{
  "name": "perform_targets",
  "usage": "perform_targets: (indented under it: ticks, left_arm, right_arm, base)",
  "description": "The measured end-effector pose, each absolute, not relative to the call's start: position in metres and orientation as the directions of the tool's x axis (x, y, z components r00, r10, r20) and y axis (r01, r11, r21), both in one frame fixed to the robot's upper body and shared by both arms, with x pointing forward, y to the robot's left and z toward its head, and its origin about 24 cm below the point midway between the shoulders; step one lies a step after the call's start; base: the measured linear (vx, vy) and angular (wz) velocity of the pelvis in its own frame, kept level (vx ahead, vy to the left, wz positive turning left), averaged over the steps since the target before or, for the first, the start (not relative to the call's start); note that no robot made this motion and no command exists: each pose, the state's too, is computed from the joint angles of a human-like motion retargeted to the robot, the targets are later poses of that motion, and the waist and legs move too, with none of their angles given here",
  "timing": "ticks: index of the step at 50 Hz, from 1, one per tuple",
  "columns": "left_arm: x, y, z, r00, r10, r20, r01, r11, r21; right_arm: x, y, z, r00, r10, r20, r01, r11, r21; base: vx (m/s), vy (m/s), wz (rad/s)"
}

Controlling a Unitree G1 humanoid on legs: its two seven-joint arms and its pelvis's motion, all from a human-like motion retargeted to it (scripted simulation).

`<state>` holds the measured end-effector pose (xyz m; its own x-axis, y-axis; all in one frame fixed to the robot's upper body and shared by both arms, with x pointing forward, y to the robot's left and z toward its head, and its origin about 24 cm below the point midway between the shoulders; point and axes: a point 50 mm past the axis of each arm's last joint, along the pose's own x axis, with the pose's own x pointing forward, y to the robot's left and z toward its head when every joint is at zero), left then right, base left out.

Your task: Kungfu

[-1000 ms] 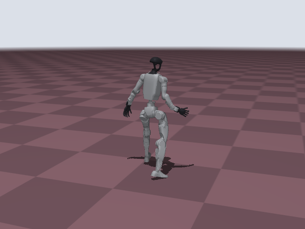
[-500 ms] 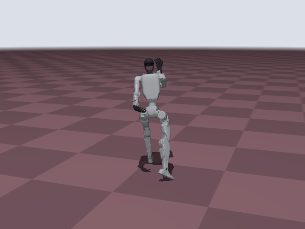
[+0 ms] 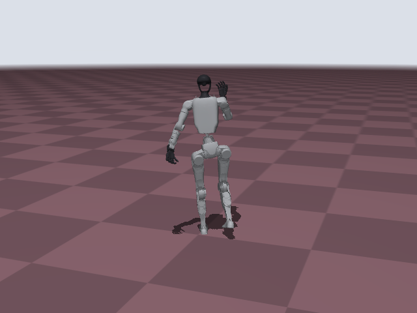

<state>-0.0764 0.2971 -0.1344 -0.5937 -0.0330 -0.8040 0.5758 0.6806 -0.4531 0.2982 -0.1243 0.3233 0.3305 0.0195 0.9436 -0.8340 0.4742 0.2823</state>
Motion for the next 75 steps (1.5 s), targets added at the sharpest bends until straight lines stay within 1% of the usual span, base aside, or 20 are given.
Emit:
perform_targets:
  ticks: [7, 12, 17, 20, 25, 29, 35, 45, 50, 52, 55, 57, 59, 60, 62, 64, 67, 70, 72, 75]
  left_arm:
    - [-0.04, 0.298, -0.141, -0.473, -0.007, -0.881, 0.682, 0.63, -0.371]
    - [-0.051, 0.278, -0.15, -0.484, 0.007, -0.875, 0.717, 0.576, -0.392]
    - [-0.088, 0.234, -0.158, -0.469, -0.087, -0.879, 0.635, 0.658, -0.404]
    - [-0.115, 0.214, -0.155, -0.537, -0.131, -0.834, 0.6, 0.635, -0.486]
    - [-0.156, 0.199, -0.143, -0.665, -0.123, -0.737, 0.558, 0.573, -0.6]
    - [-0.184, 0.189, -0.132, -0.702, -0.14, -0.698, 0.495, 0.61, -0.619]
    - [-0.216, 0.181, -0.113, -0.763, -0.222, -0.607, 0.34, 0.661, -0.669]
    - [-0.255, 0.169, -0.086, -0.805, -0.317, -0.502, 0.134, 0.727, -0.674]
    - [-0.261, 0.184, -0.079, -0.818, -0.266, -0.51, 0.088, 0.819, -0.567]
    - [-0.242, 0.202, -0.087, -0.828, -0.218, -0.517, 0.093, 0.856, -0.509]
    - [-0.163, 0.24, -0.123, -0.759, -0.042, -0.65, 0.278, 0.881, -0.382]
    - [-0.106, 0.259, -0.141, -0.616, 0.077, -0.784, 0.413, 0.879, -0.238]
    - [-0.036, 0.281, -0.151, -0.397, 0.208, -0.894, 0.535, 0.844, -0.041]
    - [0.002, 0.29, -0.151, -0.271, 0.263, -0.926, 0.583, 0.81, 0.06]
    - [0.084, 0.294, -0.144, 0.003, 0.295, -0.955, 0.654, 0.722, 0.225]
    - [0.163, 0.279, -0.127, 0.255, 0.235, -0.938, 0.694, 0.63, 0.347]
    - [0.266, 0.237, -0.077, 0.587, 0.023, -0.81, 0.689, 0.512, 0.514]
    - [0.342, 0.193, 0.004, 0.851, -0.203, -0.484, 0.52, 0.451, 0.726]
    - [0.368, 0.175, 0.066, 0.931, -0.312, -0.189, 0.318, 0.442, 0.839]
    - [0.374, 0.166, 0.159, 0.87, -0.421, 0.257, -0.033, 0.47, 0.882]
  right_arm:
    - [0.299, -0.129, 0.314, 0.369, 0.023, 0.929, -0.801, 0.514, 0.306]
    - [0.305, -0.138, 0.302, 0.408, 0.035, 0.912, -0.778, 0.536, 0.327]
    - [0.312, -0.133, 0.285, 0.485, 0.013, 0.875, -0.761, 0.499, 0.414]
    - [0.315, -0.132, 0.283, 0.511, 0.028, 0.859, -0.736, 0.531, 0.42]
    - [0.316, -0.14, 0.286, 0.497, 0.043, 0.867, -0.714, 0.587, 0.38]
    - [0.313, -0.146, 0.292, 0.481, -0.008, 0.877, -0.699, 0.6, 0.389]
    - [0.309, -0.155, 0.307, 0.429, -0.002, 0.903, -0.688, 0.647, 0.328]
    - [0.31, -0.157, 0.31, 0.398, 0.025, 0.917, -0.672, 0.689, 0.273]
    - [0.329, -0.166, 0.26, 0.548, 0.017, 0.836, -0.567, 0.742, 0.357]
    - [0.339, -0.159, 0.216, 0.658, 0.063, 0.75, -0.519, 0.76, 0.391]
    - [0.356, -0.166, 0.148, 0.835, 0.099, 0.541, -0.371, 0.827, 0.422]
    - [0.355, -0.172, 0.074, 0.956, 0.163, 0.242, -0.258, 0.859, 0.442]
    - [0.33, -0.178, -0.004, 0.956, 0.25, -0.154, -0.166, 0.893, 0.419]
    - [0.307, -0.182, -0.041, 0.888, 0.283, -0.361, -0.128, 0.909, 0.398]
    - [0.254, -0.198, -0.094, 0.667, 0.242, -0.705, -0.028, 0.953, 0.301]
    - [0.192, -0.213, -0.128, 0.415, 0.148, -0.897, 0.034, 0.984, 0.178]
    - [0.095, -0.22, -0.16, 0.138, 0.078, -0.987, 0.065, 0.994, 0.088]
    - [0.004, -0.218, -0.172, -0.047, 0.068, -0.997, 0.147, 0.987, 0.06]
    - [-0.052, -0.218, -0.169, -0.153, 0.069, -0.986, 0.189, 0.981, 0.04]
    - [-0.137, -0.222, -0.148, -0.348, 0.047, -0.936, 0.233, 0.972, -0.038]
  base:
    - [0.42, -0.2, 1.1]
    - [0.44, -0.39, -0.47]
    - [0.25, -0.3, 0.32]
    - [0.33, -0.38, 0.16]
    - [0.37, -0.33, -0.16]
    - [0.39, -0.24, -0.47]
    - [0.47, -0.17, -0.49]
    - [0.71, -0.03, -0.16]
    - [1.11, -0.01, 0.09]
    - [0.98, 0.01, 0.45]
    - [0.48, 0.06, 0.83]
    - [0.71, -0.11, 0.79]
    - [0.93, -0.13, 0.51]
    - [0.89, -0.03, 0.65]
    - [0.62, 0.02, 0.89]
    - [0.58, -0.06, 1.18]
    - [0.62, -0.17, 1.24]
    - [0.57, -0.21, 0.82]
    - [0.58, -0.25, 0.47]
    - [0.64, -0.27, 0.48]
